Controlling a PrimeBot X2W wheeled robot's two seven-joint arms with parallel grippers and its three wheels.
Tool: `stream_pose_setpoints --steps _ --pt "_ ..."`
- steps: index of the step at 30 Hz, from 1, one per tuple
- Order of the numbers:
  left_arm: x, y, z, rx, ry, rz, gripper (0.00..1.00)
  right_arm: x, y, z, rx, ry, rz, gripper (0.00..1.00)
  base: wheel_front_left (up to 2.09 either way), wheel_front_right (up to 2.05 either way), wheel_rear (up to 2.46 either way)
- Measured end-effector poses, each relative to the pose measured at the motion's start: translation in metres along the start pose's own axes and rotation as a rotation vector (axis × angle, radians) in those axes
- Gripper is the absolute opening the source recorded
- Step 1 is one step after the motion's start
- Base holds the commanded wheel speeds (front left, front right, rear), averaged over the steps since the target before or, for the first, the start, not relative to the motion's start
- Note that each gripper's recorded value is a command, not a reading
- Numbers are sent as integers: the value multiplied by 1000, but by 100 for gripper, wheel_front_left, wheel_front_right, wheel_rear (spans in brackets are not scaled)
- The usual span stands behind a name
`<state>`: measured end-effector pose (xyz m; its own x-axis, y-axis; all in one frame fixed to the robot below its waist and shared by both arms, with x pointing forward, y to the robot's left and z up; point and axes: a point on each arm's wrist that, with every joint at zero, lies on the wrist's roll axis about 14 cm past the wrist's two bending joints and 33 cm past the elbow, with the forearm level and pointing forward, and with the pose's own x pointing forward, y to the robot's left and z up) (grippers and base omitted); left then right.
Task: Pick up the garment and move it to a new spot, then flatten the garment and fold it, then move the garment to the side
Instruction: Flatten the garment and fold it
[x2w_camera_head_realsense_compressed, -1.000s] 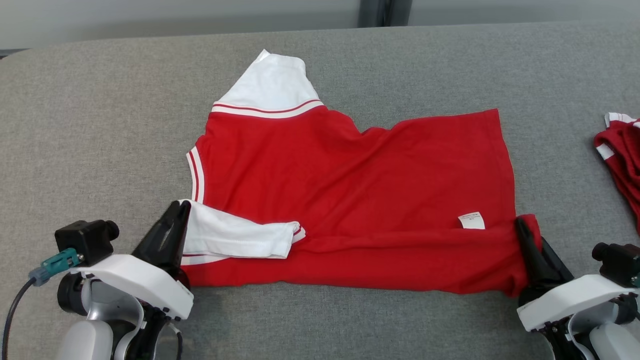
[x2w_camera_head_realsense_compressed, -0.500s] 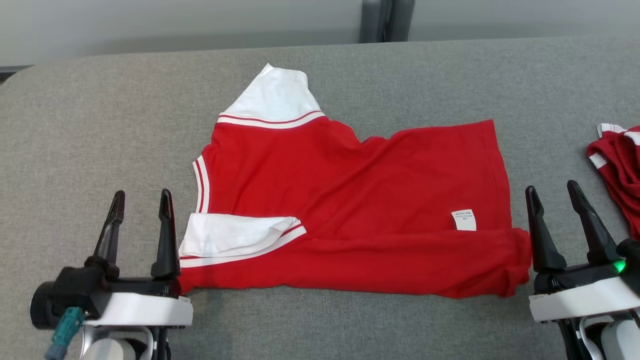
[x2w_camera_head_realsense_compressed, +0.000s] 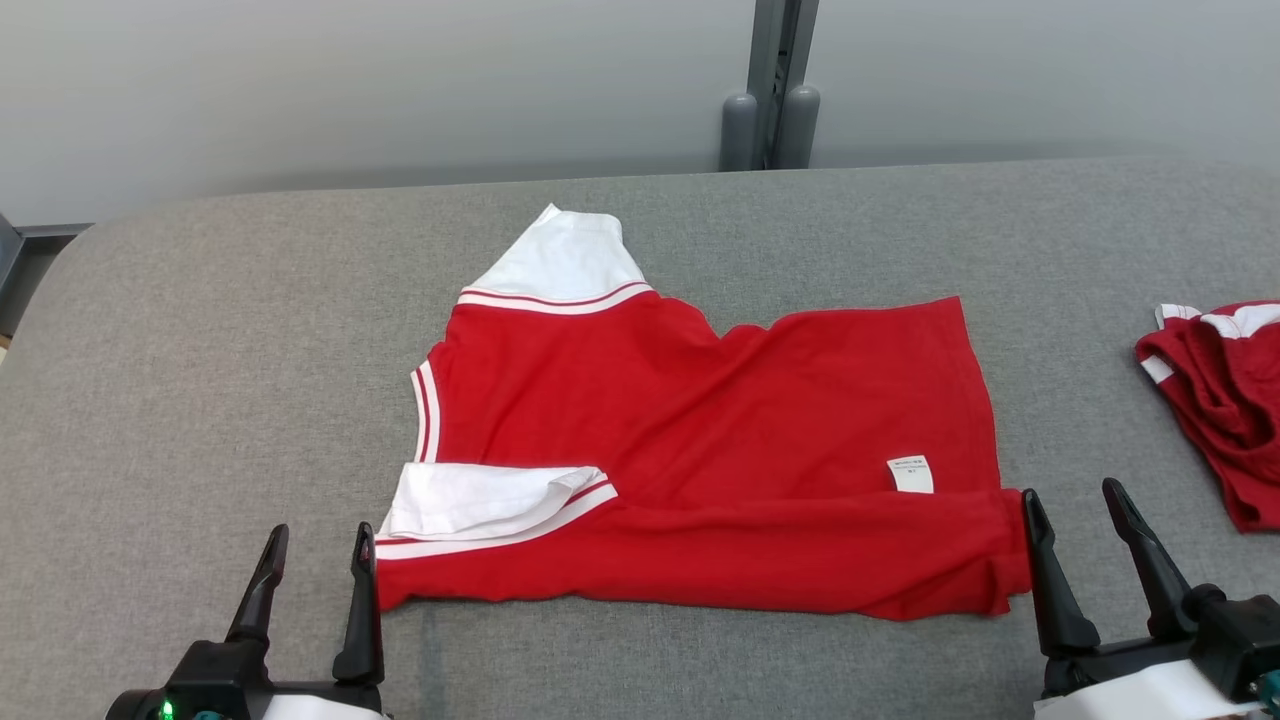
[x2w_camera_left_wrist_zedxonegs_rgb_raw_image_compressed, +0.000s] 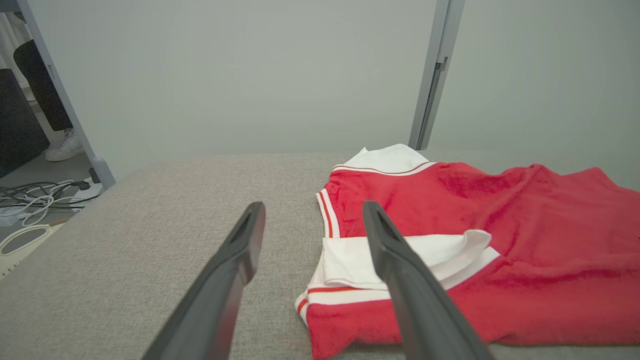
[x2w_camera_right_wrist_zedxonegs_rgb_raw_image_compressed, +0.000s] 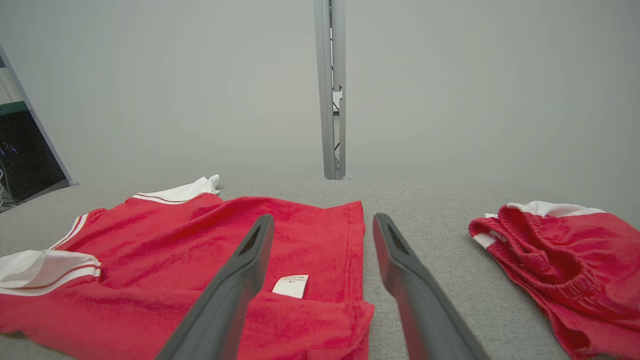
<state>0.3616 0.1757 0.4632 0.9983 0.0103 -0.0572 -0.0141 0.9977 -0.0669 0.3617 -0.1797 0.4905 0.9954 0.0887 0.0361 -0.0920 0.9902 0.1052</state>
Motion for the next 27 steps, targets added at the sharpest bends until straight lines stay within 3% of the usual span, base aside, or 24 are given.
stream_pose_setpoints --steps 13,27 --pt "-3 -2 -7 8 24 -19 100 -2 2 -3 14 7 -3 100 0 0 0" --pt "-5 -12 -68 -73 241 -45 100 -19 -3 -83 90 261 -58 100 0 0 0"
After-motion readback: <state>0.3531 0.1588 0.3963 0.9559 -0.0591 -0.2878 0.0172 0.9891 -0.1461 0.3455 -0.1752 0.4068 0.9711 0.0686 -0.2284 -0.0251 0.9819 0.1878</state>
